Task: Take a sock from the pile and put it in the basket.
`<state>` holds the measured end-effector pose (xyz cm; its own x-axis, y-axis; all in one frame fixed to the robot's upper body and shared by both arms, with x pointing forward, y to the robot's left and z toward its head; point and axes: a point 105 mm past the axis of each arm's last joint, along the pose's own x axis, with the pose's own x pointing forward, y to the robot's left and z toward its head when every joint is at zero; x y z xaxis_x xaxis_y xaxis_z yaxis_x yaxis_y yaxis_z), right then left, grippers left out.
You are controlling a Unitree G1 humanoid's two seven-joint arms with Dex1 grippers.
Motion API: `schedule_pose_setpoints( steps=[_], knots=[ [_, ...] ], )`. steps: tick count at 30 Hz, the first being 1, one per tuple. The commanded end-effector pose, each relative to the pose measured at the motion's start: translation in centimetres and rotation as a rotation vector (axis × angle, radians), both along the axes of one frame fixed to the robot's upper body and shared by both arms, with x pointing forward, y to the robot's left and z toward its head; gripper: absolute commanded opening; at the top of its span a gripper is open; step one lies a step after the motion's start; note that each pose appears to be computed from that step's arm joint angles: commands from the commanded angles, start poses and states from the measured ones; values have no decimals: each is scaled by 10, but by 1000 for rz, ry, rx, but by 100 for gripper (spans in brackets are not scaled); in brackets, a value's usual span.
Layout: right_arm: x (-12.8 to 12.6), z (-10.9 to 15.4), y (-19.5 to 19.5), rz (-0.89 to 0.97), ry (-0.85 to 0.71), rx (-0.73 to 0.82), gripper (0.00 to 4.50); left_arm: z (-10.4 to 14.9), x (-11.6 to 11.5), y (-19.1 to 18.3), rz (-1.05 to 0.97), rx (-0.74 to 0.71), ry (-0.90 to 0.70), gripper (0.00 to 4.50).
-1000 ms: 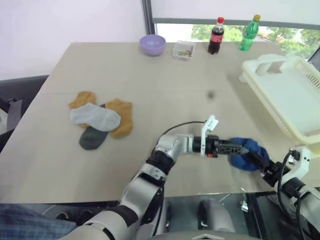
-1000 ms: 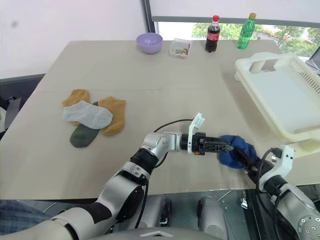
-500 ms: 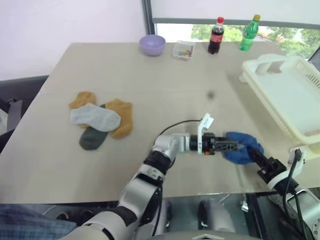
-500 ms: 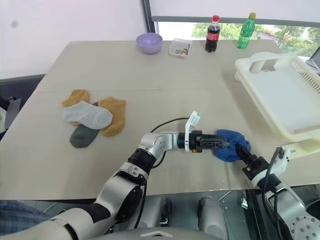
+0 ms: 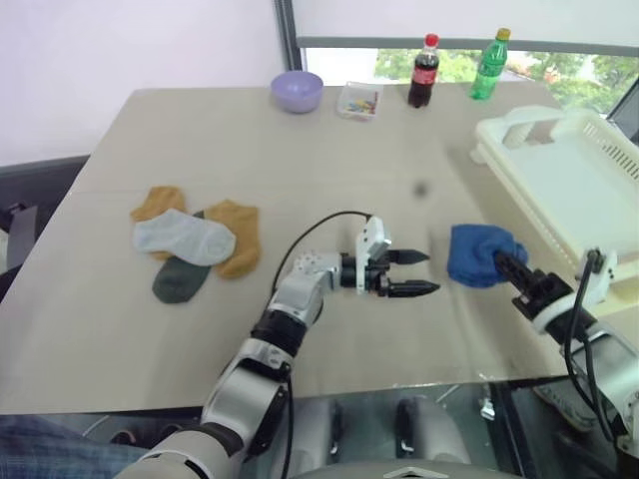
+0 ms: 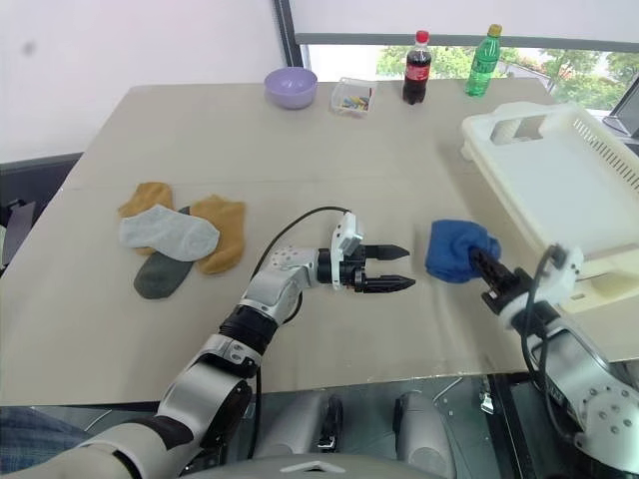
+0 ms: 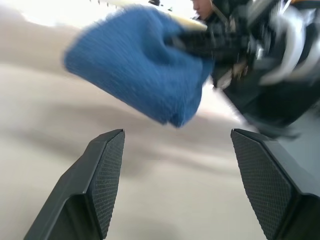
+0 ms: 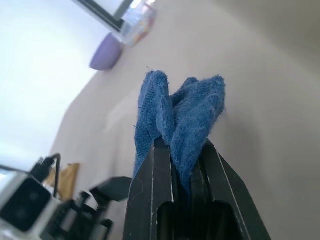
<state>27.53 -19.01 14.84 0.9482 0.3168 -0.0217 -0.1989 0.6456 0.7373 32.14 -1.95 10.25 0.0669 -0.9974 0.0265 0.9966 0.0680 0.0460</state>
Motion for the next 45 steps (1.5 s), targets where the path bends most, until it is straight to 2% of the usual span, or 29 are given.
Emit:
schedule_pose_setpoints(
  steps=[1,6,10,17,21,26,33,37,39,40,42,45],
  knots=[
    [1,27,10,12,-65,42,5,9,13,3,100,-48,-143,367],
    [2,42,16,47,-70,46,5,9,16,2,132,-76,-180,367],
    [2,62,0,16,-83,51,5,13,16,-2,149,-111,-213,367],
    [-1,97,-59,-124,-131,31,5,38,20,-7,218,-223,-262,367],
    [-3,109,-110,-262,-128,34,5,59,14,-12,206,-280,-301,367],
    [-2,108,-153,-367,-105,54,5,92,11,-17,200,-357,-340,367],
    [5,79,-180,-438,-2,104,5,105,4,-19,168,-369,-338,367],
    [5,66,-185,-456,37,-34,138,97,3,-17,161,-343,-321,367],
    [3,62,-189,-479,51,-168,260,95,2,-17,158,-335,-322,367],
    [2,61,-191,-482,57,-208,275,94,2,-17,158,-335,-319,367],
    [0,58,-193,-485,61,-273,275,94,3,-17,161,-336,-315,367],
    [-8,63,-204,-524,43,-533,275,91,3,-16,164,-329,-309,367]
  ],
)
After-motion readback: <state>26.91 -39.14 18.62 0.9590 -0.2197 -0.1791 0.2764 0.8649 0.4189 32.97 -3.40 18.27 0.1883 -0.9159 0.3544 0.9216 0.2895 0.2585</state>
